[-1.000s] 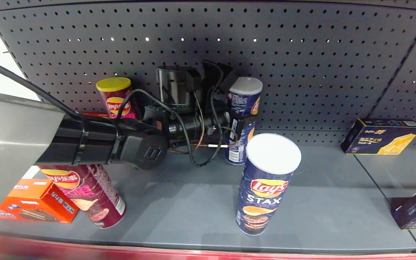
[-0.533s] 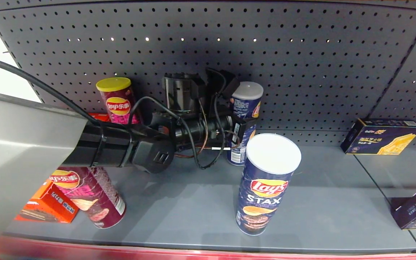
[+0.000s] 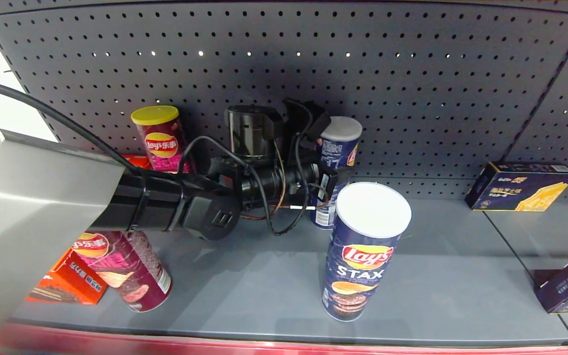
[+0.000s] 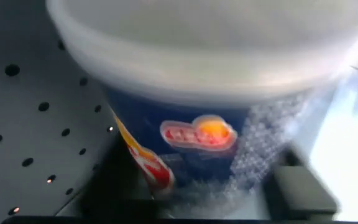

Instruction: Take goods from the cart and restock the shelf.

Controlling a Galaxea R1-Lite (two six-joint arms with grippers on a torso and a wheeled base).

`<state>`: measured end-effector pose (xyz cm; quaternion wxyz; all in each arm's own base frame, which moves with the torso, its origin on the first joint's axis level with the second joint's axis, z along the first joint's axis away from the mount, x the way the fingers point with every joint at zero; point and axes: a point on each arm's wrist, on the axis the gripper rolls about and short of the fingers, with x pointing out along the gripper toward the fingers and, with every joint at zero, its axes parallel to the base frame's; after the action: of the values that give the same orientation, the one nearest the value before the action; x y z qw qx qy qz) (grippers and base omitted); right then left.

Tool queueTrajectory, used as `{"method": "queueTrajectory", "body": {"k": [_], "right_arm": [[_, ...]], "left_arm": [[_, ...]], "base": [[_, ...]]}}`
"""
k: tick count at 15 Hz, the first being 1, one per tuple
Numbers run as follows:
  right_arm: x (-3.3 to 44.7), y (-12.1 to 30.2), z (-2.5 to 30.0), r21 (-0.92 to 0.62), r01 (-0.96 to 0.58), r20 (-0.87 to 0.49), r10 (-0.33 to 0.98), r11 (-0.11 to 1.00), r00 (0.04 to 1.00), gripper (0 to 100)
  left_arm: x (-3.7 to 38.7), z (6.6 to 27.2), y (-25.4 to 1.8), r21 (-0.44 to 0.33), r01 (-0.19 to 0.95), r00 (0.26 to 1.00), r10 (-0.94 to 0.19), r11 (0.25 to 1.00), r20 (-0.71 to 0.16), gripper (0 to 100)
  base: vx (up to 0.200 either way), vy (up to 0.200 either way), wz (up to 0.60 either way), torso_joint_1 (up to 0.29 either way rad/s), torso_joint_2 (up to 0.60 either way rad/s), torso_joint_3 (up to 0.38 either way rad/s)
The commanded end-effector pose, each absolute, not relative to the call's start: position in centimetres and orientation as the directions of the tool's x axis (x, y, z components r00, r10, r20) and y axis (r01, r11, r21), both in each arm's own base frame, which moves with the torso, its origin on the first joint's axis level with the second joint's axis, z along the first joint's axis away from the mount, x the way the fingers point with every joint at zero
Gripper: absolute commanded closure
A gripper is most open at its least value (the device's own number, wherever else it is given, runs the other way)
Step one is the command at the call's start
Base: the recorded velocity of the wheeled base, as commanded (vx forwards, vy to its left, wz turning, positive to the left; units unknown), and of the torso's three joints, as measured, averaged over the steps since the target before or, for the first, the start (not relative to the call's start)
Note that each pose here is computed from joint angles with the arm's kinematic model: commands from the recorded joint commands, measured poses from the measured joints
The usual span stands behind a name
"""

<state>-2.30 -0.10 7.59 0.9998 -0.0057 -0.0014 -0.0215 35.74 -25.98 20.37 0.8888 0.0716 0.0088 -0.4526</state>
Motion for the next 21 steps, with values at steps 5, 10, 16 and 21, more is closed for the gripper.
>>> {"method": "queueTrajectory", "body": {"k": [5,10,16,21], "right_arm": [[-2.3,-0.1,7.6,-0.012,0.043,0.002,-0.043,0.999,0.999,0],[-2.3,-0.1,7.6,-0.012,0.043,0.002,-0.043,0.999,0.999,0],[-2.3,-0.1,7.6,-0.012,0.043,0.002,-0.043,0.999,0.999,0],[-2.3,-0.1,7.6,-0.012,0.043,0.002,-0.043,0.999,0.999,0]], "left_arm": [[35.2,20.9,-25.5,0.133,0.797,0.601,-0.796,0.589,-0.076,0],[32.3,22.2,-23.1,0.132,0.753,0.656,-0.75,0.644,-0.08,0],[30.3,21.6,-21.7,0.137,0.699,0.714,-0.694,0.701,-0.095,0],[30.6,20.7,-22.1,0.144,0.657,0.754,-0.647,0.74,-0.117,0]], "base": [[0.0,0.0,0.0,0.0,0.0,0.0],[0.0,0.0,0.0,0.0,0.0,0.0],[0.0,0.0,0.0,0.0,0.0,0.0],[0.0,0.0,0.0,0.0,0.0,0.0]]}}
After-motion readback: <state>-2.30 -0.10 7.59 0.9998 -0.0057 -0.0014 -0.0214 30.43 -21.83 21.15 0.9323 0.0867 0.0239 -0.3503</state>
